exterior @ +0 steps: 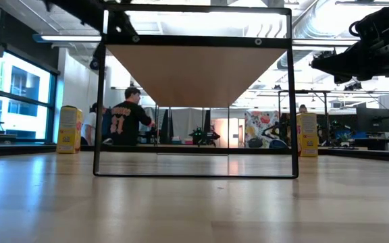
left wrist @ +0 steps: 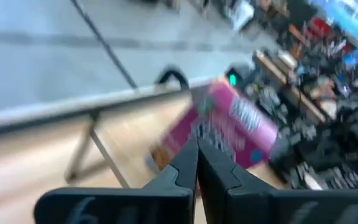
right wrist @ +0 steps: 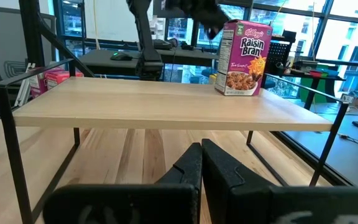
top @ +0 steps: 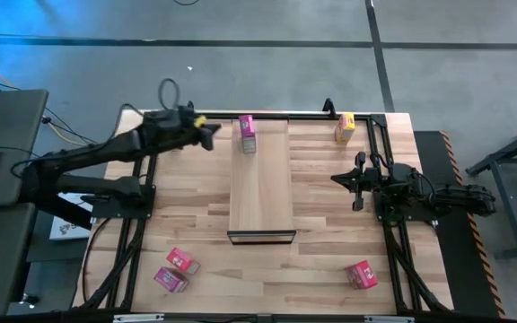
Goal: Stack cereal on shelf
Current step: Put the purple cereal box on the shelf aligned with the other purple cereal box
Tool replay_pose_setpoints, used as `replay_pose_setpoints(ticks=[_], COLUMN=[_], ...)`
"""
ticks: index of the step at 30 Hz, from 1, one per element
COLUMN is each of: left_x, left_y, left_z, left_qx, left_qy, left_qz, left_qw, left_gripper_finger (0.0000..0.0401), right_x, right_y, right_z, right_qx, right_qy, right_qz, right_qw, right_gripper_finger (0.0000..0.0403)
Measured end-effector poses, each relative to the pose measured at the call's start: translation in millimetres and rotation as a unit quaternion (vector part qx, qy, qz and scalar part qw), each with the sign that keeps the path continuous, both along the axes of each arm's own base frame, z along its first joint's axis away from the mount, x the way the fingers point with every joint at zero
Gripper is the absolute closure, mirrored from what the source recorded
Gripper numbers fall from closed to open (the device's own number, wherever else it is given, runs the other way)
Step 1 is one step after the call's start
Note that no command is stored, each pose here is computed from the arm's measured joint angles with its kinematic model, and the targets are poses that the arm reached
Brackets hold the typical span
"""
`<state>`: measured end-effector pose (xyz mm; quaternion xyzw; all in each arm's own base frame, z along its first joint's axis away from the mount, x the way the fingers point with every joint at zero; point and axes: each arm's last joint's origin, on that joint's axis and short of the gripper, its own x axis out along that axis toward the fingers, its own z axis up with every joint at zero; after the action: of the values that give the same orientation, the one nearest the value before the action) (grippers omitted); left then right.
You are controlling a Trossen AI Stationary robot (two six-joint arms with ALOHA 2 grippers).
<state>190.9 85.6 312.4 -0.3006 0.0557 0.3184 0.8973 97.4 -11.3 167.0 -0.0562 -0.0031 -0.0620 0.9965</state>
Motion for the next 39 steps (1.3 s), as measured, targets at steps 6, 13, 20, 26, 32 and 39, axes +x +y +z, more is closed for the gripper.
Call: replay_pose_setpoints(ticks=[6, 13, 20, 26, 32, 39], left_x=[-14.1, -11.2, -13.0, -12.7, -12.5, -13.6], left_y=[-8.2, -14.4, -17.5, -17.5, -18.0, -19.9], left_z=[6.8, -24.1, -34.8, -35.7, -35.9, -34.2], left_qx=[0.059, 0.081, 0.09, 0.111, 0.13, 0.131], left_qy=[-0.034, -0.145, -0.209, -0.192, -0.181, -0.186], left_qz=[-0.011, -0.046, -0.077, -0.079, -0.091, -0.116], left_qw=[0.998, 0.985, 0.971, 0.972, 0.971, 0.967], left_gripper_finger=[0.0401, 0.0401, 0.0401, 0.0401, 0.0401, 0.0401], right_x=[0.0, 0.0, 0.0, 0.0, -2.4, -13.8], right_y=[0.0, 0.0, 0.0, 0.0, -0.2, -6.5], right_z=[0.0, 0.0, 0.1, 1.2, 19.8, 49.0], right_qx=[0.0, 0.0, 0.001, 0.041, 0.188, 0.269], right_qy=[0.0, 0.0, 0.0, -0.011, -0.127, -0.292], right_qz=[0.0, 0.0, 0.0, 0.001, 0.016, -0.063], right_qw=[1.0, 1.0, 1.0, 0.999, 0.974, 0.916], right_gripper_finger=[0.0402, 0.0402, 0.0402, 0.0402, 0.0402, 0.0402])
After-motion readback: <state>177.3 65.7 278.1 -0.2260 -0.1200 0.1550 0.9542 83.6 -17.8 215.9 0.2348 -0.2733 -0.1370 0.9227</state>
